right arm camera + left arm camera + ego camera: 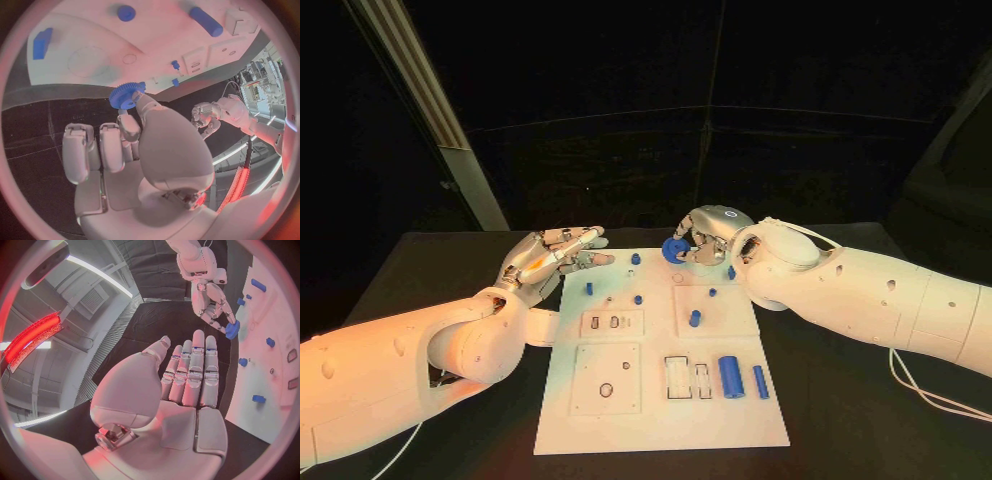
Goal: Assemble the parts on the task board
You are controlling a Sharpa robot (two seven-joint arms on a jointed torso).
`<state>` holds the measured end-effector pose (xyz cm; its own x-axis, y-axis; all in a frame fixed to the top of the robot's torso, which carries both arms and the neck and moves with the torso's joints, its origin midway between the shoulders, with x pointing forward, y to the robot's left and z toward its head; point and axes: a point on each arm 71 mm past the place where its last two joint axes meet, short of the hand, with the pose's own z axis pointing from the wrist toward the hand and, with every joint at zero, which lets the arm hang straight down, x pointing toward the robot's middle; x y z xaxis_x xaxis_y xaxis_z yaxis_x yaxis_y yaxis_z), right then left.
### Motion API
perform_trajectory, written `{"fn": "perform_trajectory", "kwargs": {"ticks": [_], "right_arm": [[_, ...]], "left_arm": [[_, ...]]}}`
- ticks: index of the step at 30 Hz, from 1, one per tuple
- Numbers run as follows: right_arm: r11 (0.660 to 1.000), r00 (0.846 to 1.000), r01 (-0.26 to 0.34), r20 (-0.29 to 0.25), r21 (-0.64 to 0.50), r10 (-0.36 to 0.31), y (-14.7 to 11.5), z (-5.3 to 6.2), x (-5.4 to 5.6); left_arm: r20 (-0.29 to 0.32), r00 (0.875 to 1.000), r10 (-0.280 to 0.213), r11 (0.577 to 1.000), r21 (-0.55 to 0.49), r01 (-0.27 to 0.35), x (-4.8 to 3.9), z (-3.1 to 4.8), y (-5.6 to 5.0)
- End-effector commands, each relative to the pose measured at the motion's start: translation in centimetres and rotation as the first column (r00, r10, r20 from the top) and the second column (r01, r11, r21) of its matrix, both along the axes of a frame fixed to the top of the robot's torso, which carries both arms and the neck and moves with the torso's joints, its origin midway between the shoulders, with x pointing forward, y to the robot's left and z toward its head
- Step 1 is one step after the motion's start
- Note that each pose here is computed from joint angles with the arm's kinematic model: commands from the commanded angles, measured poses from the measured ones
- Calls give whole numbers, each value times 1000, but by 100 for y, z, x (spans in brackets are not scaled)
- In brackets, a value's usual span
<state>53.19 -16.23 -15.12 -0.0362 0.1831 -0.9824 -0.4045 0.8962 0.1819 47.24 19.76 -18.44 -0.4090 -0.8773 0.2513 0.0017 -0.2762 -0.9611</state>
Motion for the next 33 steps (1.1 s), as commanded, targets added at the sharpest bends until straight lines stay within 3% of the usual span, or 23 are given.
{"fn": "perform_trajectory", "kwargs": {"ticks": [1,9,17,33], "right_arm": [[999,999,-33,35,21,32,135,44,-32],[996,996,-83,10,17,83,438,4,-87],[996,996,-93,-17,-3,93,651,-119,-74],[995,995,-96,-30,-25,95,803,-218,-50]], "left_arm": [[4,1000,-17,1000,-10,17,-2,13,-23],[2,1000,-19,1000,-10,19,-1,12,-30],[1,1000,-24,1000,-11,24,-2,12,-38],[-1,999,-34,999,-13,33,2,10,-80]]}}
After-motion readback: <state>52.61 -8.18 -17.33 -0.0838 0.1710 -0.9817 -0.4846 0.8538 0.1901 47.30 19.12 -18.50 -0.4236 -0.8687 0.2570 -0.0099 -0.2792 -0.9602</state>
